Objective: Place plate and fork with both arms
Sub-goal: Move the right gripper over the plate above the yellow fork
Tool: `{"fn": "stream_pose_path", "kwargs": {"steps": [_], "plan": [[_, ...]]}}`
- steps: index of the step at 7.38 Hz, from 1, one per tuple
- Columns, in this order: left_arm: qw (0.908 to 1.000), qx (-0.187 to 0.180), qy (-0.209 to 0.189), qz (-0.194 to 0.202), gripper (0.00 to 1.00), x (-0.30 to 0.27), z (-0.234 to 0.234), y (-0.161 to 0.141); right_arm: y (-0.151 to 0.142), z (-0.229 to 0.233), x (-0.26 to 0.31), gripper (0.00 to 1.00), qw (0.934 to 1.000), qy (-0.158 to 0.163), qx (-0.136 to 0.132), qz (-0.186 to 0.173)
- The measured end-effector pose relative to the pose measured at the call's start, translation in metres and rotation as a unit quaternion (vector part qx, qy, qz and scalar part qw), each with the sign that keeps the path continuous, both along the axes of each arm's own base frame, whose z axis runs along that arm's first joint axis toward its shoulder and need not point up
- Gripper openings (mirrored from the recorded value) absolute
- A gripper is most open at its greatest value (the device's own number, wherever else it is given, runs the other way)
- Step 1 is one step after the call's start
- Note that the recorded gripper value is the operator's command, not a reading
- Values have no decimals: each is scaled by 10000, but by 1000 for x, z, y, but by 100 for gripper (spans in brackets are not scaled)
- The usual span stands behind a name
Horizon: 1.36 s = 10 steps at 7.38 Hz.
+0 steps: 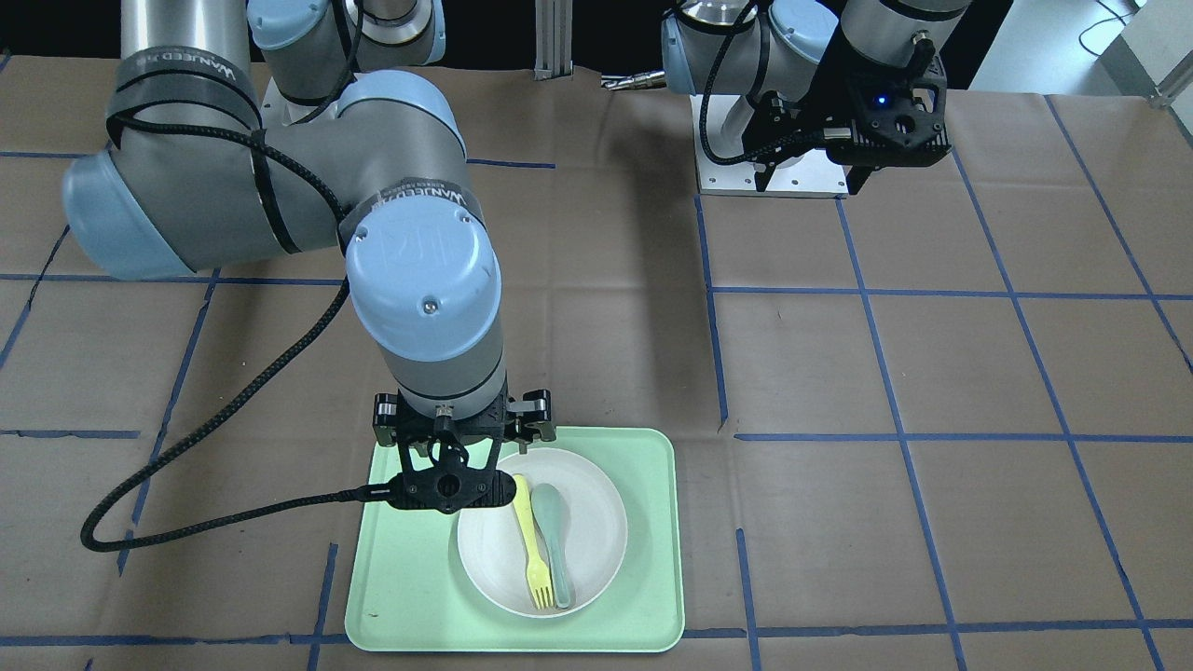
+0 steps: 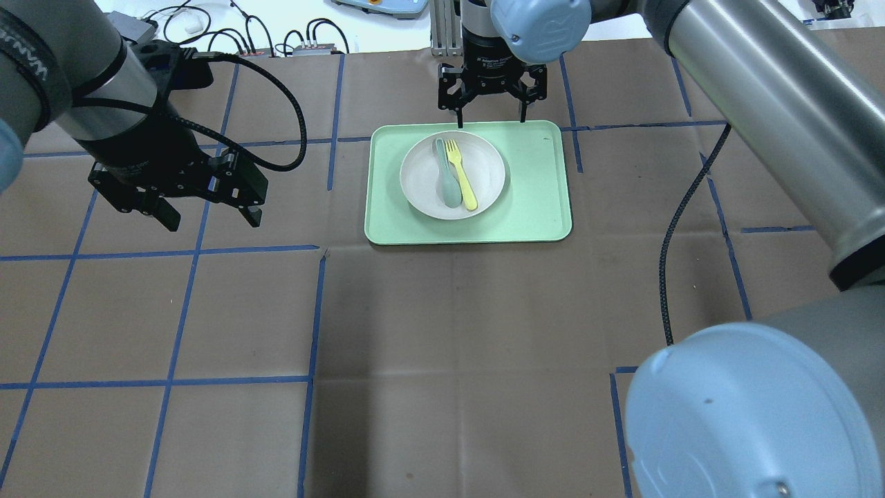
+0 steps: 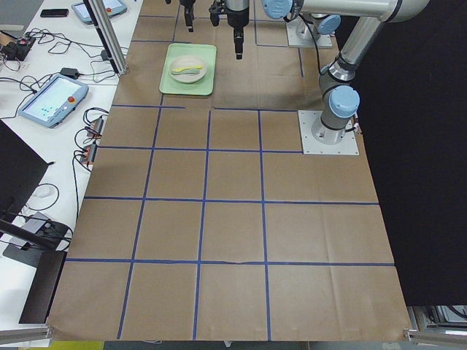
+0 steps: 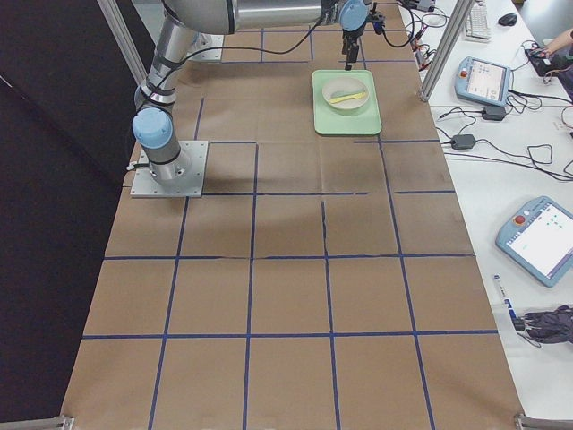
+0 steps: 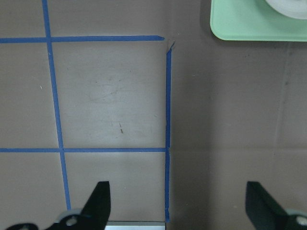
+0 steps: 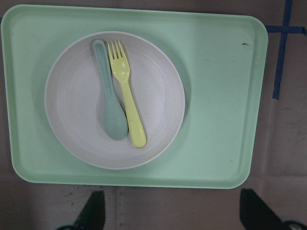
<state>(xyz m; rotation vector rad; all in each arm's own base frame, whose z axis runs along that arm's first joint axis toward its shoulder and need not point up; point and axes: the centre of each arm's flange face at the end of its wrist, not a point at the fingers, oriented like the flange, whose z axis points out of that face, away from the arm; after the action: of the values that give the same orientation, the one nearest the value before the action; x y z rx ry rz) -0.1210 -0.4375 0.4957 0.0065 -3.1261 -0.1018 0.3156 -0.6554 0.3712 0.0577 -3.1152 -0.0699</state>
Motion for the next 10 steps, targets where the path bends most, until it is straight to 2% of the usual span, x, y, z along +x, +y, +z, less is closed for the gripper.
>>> {"fn": "stream_pose_path", "kwargs": {"steps": [1,2,3,5,8,10], "plan": [[10000,10,0,0,100,0,-1,-1,-9,-19,3,99,10000,9,2,-1],[10000,26,1,-2,100,0,-2,-1,-18,-40,7,93,10000,11,-27,-6],[10000,40,1,-5,100,0,-3,-2,-24,-60,13,90,10000,17,-32,-46],[10000,72,2,-14,100,-1,-6,-4,-30,-98,29,87,9999,45,-25,-122],[9999,118,5,-74,100,-4,-10,-6,-33,-136,33,77,9998,108,143,-110],[9997,124,18,-188,100,-5,-11,-7,-33,-153,34,62,9995,148,250,-106]]}}
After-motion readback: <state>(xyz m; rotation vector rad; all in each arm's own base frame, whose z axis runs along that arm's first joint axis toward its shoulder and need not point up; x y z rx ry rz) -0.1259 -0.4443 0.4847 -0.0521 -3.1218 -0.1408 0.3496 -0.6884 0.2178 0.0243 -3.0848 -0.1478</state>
